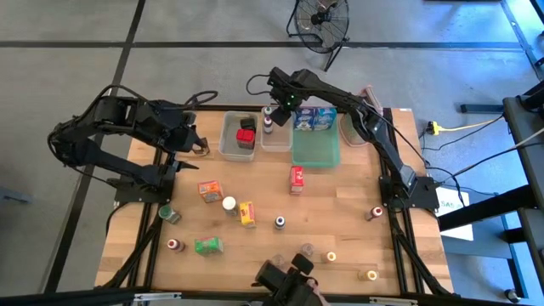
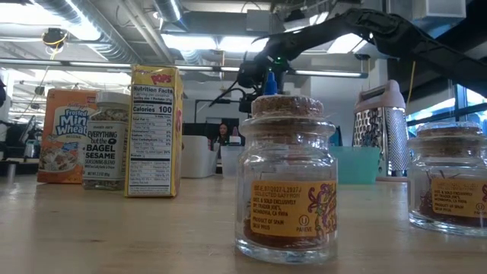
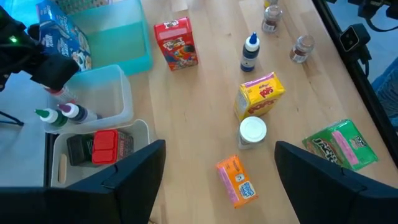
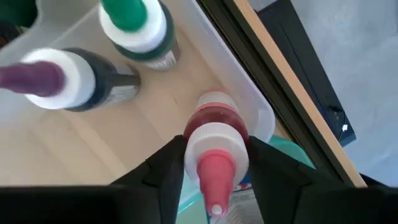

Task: Pick & Place Kitchen Items
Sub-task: Put the pink food coloring bottle into the transparent bin

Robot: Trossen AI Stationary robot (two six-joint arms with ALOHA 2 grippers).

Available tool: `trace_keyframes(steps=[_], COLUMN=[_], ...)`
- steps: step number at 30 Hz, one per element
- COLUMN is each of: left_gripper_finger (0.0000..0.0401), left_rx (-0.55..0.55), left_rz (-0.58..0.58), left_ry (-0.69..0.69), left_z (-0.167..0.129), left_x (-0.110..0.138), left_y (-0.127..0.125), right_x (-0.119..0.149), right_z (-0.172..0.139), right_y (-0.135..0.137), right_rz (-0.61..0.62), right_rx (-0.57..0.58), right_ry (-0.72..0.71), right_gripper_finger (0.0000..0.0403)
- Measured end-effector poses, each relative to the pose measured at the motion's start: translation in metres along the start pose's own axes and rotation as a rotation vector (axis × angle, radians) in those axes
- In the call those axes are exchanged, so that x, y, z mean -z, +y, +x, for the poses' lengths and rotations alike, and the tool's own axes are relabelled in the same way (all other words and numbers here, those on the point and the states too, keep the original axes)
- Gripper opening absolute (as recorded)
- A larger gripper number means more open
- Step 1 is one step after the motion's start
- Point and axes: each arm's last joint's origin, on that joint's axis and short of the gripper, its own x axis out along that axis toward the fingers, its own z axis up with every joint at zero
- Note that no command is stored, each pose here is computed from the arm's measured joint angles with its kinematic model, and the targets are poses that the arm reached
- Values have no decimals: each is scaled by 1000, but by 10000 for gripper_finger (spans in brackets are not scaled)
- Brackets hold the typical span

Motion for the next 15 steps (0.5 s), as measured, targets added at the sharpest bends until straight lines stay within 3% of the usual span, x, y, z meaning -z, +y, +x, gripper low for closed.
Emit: trace_keyframes(steps=[15], left_gripper_finger=[299], left_rx=[0], left_rz=[1], left_ry=[0], left_z=[0], left_x=[0], left_y=[0], right_x=[1], right_z=[0], right_y=[1], right_rz=[-17], right_rx=[-51], right_ry=[11], right_gripper_finger=[184])
